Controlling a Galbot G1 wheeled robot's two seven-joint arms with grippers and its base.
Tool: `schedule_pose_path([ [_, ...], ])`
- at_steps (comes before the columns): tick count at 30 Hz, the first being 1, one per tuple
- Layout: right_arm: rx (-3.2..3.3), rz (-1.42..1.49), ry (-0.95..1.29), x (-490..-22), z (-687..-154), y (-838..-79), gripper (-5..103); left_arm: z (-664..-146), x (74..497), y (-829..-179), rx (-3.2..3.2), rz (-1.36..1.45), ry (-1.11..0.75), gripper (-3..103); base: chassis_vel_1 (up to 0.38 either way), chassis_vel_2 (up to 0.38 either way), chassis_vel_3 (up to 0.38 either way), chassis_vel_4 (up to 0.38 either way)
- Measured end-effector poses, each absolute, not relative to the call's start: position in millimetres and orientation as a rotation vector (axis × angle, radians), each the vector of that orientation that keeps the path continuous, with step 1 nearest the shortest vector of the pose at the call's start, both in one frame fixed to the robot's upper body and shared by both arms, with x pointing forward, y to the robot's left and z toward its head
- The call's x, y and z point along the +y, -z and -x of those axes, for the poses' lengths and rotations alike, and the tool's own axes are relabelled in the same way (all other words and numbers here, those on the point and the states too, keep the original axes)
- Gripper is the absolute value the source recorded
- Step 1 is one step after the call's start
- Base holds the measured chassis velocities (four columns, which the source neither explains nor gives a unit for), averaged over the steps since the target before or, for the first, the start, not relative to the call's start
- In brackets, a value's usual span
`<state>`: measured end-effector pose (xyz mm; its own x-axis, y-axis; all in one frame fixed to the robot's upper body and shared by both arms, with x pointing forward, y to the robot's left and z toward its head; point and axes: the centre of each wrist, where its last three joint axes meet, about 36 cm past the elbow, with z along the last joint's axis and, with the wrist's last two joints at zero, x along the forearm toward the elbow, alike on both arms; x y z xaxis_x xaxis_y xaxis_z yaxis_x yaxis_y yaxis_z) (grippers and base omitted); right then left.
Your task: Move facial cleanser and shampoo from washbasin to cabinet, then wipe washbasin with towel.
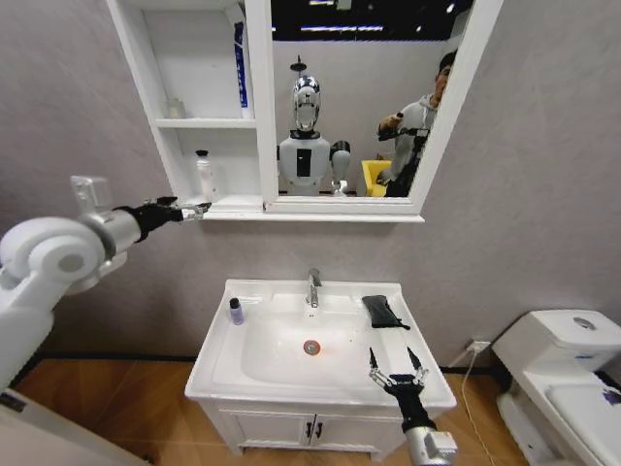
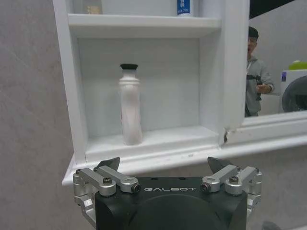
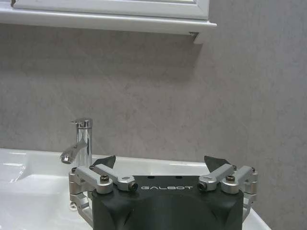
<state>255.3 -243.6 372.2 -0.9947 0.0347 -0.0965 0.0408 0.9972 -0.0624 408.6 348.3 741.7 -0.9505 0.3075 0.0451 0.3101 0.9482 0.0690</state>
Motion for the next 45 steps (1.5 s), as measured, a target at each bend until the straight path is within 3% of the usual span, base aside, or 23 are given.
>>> schedule_pose_path([
  [11, 3.030, -0.144, 0.089, -252.6, -243.2, -377.1, 100, -378.2, 315.2, -631.9, -3.052, 0.447, 0.078, 100, -0.001, -0.003, -0.003, -0.005],
  [14, 3.020, -0.168, 0.068, -256.1, -241.8, -377.4, 100, -377.5, 311.8, -539.6, -3.055, 0.371, 0.111, 100, 0.000, 0.000, 0.000, 0.000],
  [22, 3.025, -0.173, 0.038, -260.0, -242.0, -370.3, 100, -376.6, 301.5, -422.4, -2.977, 0.313, 0.189, 100, 0.000, 0.000, 0.000, 0.000],
  [34, 3.039, -0.177, 0.032, -265.7, -240.3, -357.8, 100, -436.6, 292.2, -357.9, -2.884, 0.253, 0.096, 100, 0.000, 0.000, 0.000, 0.000],
  [45, 3.053, -0.167, 0.044, -268.0, -243.9, -353.5, 100, -463.4, 289.1, -353.2, -2.887, 0.252, 0.063, 100, 0.000, 0.000, 0.000, 0.000],
])
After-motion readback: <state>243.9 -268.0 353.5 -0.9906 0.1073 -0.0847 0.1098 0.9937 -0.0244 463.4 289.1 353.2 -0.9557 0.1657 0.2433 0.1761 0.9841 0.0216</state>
